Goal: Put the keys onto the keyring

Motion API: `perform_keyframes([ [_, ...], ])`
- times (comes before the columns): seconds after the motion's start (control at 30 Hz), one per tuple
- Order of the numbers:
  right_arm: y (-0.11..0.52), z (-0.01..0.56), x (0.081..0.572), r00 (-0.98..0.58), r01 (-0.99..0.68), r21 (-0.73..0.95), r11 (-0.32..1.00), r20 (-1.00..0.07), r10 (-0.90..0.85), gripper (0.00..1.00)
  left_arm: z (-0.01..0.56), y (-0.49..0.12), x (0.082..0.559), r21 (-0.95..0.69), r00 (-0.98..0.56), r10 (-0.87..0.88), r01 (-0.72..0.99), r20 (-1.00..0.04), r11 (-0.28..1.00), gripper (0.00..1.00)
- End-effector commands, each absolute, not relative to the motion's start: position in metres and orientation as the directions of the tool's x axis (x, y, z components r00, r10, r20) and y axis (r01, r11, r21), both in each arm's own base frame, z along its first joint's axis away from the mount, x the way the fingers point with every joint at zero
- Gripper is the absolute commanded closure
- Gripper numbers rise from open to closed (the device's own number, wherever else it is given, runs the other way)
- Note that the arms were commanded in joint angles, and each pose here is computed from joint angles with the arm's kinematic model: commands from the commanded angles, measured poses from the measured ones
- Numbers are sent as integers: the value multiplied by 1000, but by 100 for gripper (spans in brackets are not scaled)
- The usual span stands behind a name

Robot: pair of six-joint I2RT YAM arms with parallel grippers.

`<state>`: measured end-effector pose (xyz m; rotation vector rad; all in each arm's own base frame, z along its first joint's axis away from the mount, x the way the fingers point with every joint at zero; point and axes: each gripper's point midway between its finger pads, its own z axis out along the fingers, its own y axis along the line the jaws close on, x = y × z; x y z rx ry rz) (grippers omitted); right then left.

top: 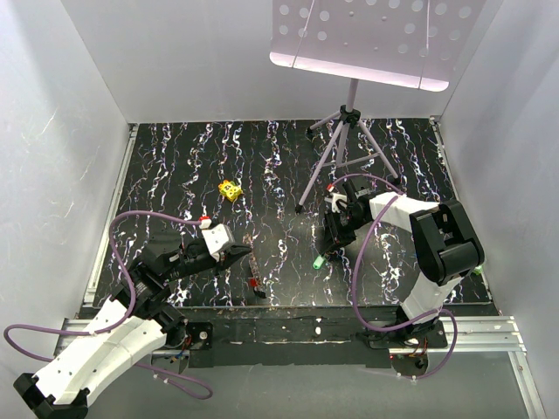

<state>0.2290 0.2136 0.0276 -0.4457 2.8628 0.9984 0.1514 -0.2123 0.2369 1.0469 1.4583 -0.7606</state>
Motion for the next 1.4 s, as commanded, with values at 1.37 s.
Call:
perform_keyframes([
  [1.37, 215, 33, 231, -943, -330, 604, 726, -176, -283, 99, 250, -211, 154, 136, 76, 160, 904, -984, 405, 100],
])
